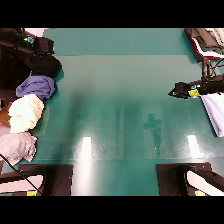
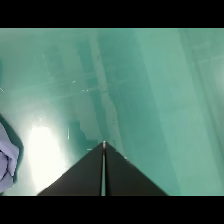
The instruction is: Fold the shirts.
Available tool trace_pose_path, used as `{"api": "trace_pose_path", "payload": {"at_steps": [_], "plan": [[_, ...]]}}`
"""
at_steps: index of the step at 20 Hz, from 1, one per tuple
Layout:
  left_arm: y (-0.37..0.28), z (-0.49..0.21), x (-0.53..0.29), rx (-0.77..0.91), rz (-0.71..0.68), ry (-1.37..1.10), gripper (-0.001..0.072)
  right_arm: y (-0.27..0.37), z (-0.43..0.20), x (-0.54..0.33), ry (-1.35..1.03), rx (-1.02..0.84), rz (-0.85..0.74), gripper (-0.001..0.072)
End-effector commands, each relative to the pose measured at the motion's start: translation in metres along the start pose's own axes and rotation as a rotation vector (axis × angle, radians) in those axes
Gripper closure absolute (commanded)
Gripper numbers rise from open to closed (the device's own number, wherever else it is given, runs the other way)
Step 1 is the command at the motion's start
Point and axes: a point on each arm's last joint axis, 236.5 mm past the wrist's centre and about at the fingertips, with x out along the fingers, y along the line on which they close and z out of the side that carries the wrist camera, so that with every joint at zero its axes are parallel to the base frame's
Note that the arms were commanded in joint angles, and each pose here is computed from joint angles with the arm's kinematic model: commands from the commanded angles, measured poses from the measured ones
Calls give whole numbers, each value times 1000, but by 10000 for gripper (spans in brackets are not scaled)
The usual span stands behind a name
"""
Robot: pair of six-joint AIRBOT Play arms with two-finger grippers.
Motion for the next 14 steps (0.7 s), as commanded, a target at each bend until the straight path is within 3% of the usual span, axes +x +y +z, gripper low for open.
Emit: {"api": "trace_pose_path", "payload": {"at_steps": [1, 14], "plan": [[0, 0, 0, 0, 1, -2, 684, 5, -2, 1, 8, -9, 7, 689], [-5, 3, 0, -13, -22, -13, 684, 6, -7, 1, 30, -10, 10, 689]]}}
